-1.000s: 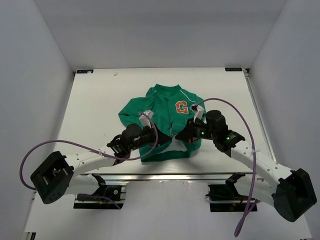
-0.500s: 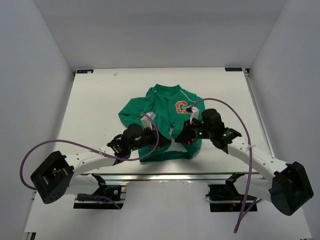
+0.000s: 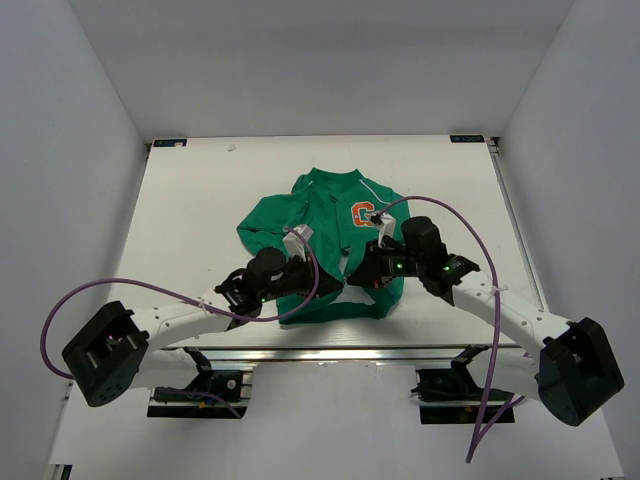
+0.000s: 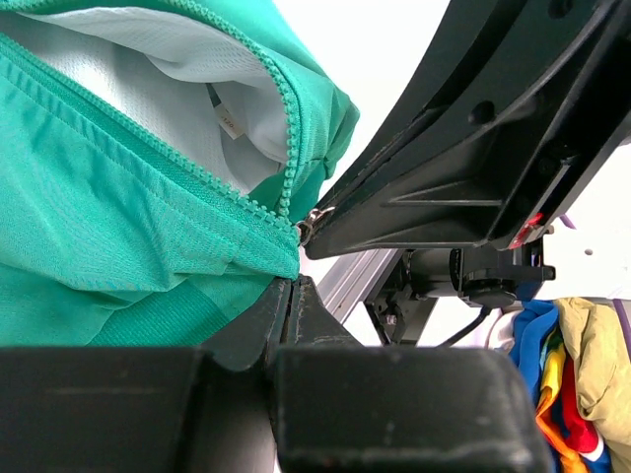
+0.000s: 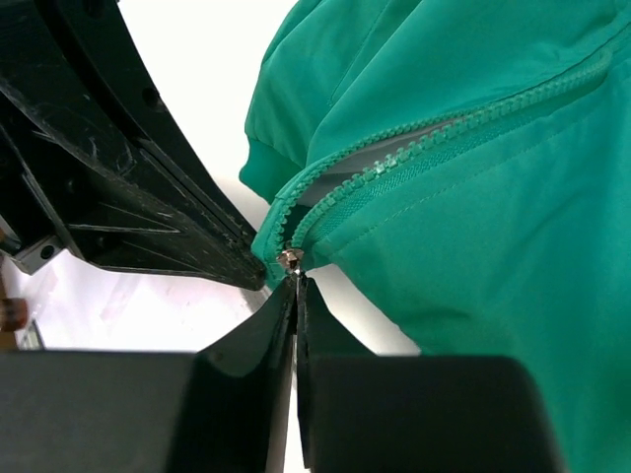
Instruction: Zip up the jacket
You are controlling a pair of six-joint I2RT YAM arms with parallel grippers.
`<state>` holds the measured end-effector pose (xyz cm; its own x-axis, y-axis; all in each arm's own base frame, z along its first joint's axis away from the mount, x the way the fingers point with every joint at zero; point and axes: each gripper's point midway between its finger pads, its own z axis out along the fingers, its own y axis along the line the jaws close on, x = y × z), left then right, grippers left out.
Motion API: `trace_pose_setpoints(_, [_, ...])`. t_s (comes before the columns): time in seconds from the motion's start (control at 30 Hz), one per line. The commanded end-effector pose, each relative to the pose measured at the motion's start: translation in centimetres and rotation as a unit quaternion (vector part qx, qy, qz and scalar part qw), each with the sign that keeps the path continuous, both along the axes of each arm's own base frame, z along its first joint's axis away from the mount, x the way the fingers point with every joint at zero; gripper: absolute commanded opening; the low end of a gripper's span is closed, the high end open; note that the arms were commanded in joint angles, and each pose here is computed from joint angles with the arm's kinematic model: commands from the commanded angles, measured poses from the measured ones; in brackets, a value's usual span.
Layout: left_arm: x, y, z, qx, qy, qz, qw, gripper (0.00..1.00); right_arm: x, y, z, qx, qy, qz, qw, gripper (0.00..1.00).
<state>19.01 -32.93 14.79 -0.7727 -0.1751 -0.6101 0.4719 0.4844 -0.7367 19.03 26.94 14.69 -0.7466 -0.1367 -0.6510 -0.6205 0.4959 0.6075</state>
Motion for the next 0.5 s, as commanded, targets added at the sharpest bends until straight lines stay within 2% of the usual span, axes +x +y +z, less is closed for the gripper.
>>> trace_pose_setpoints(0.0, [0.1,-0.9,2.4,-0.026,-0.021,-0.012,0.999,0.0,0.4,0.5,1.3,0.019,-0.019,0.004,1.0,0.01])
trace_pose_setpoints(0.13, [0.2,-0.9,2.3,-0.02,-0.016,-0.012,1.0,0.0,0.9,0.2,1.5,0.01,-0.033,-0.007,0.999,0.0])
trace_pose_setpoints(0.23, [0.0,-0.8,1.8,-0.003,-0.007,-0.015,1.0,0.0,1.8,-0.7,1.5,-0.027,-0.051,-0.027,0.998,0.0])
trace_pose_setpoints(0.47, [-1.0,0.5,-1.9,0.087,0.05,-0.024,0.995,0.0,3.5,-1.7,4.1,-0.046,-0.132,-0.061,0.988,0.0])
